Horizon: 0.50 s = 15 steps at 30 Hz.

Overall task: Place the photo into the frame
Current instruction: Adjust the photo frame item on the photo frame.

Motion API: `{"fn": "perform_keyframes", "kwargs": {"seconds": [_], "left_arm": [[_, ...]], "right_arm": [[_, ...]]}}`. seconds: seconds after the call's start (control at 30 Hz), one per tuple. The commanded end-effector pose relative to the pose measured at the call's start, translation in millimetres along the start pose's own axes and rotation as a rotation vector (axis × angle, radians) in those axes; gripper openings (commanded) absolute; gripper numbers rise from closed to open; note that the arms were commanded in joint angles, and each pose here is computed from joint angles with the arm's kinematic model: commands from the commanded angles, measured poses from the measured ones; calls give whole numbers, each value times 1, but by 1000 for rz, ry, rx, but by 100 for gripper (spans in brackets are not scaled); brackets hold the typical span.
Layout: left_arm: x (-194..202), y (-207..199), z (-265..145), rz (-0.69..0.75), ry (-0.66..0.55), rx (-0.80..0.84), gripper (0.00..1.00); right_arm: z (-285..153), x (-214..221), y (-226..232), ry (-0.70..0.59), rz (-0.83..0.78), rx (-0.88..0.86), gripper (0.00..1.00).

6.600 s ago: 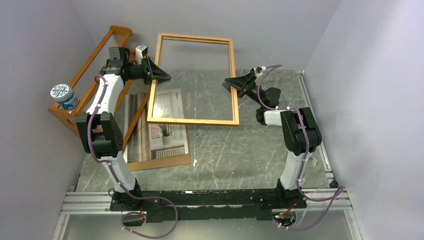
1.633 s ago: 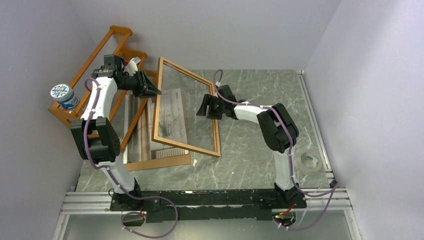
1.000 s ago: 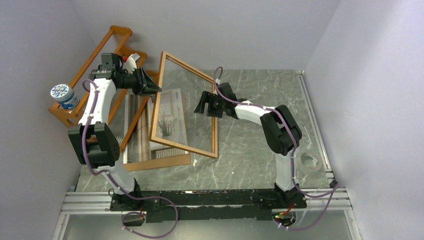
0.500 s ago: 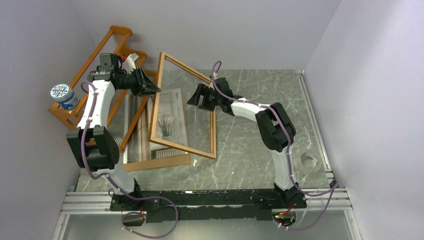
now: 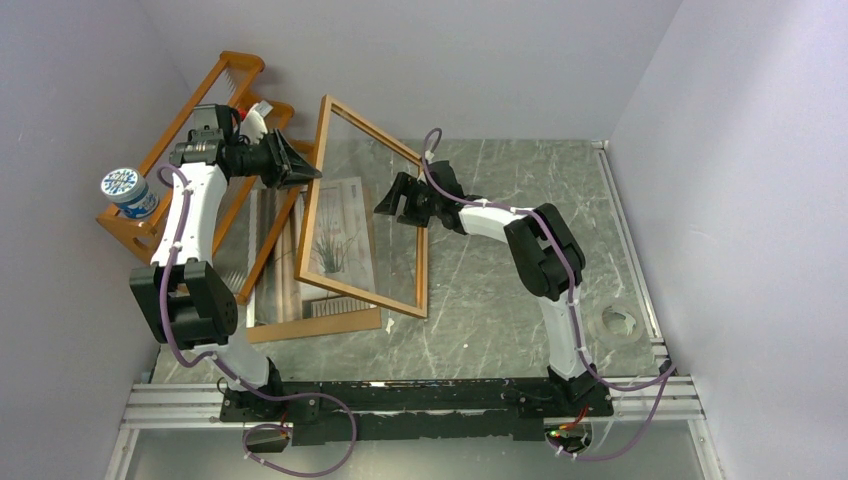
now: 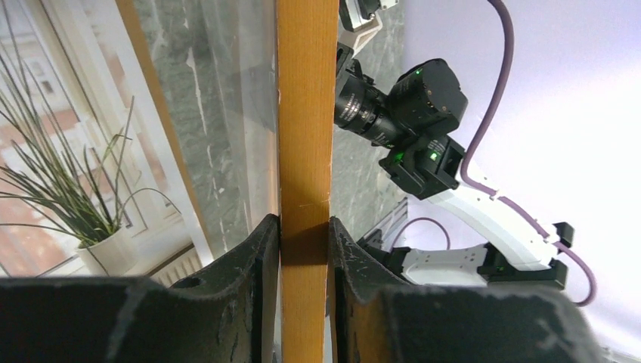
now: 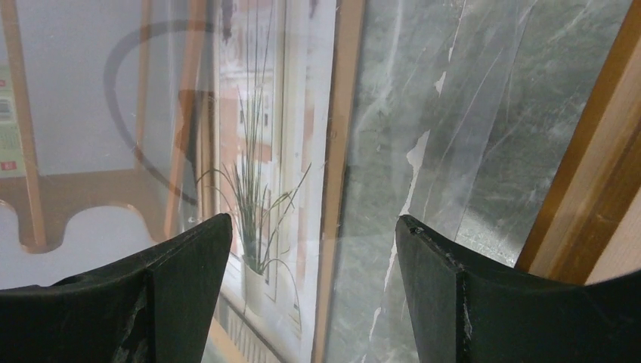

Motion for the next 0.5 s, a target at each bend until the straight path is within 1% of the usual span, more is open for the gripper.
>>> {"fn": "perform_keyframes", "kwargs": {"seconds": [0.0, 0.1, 0.3, 0.37, 0.47], "left_arm": [[0, -35, -23, -37, 30, 217, 2], [-3, -35, -22, -55, 37, 292, 2], [-2, -34, -23, -55, 38, 285, 3], [-1, -36, -24, -51, 36, 286, 3], [0, -40, -27, -36, 33, 303, 2]], "right_arm": [[-14, -15, 14, -64, -63, 29, 83], [-11, -13, 9, -51, -58, 61, 83], [0, 4, 6, -7, -61, 71, 82], [2, 8, 6, -2, -64, 87, 78], [4, 14, -1, 5, -70, 137, 70]]}}
Point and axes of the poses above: each gripper's point midway between its finger pads, its own z axis out along the fingers, its own y axis along the line the jaws close on, x = y × z, the point moved 9 cm from there along -z, back along the fingers, and after that the axes turned 7 degrees about -z, right-handed, at the moved point
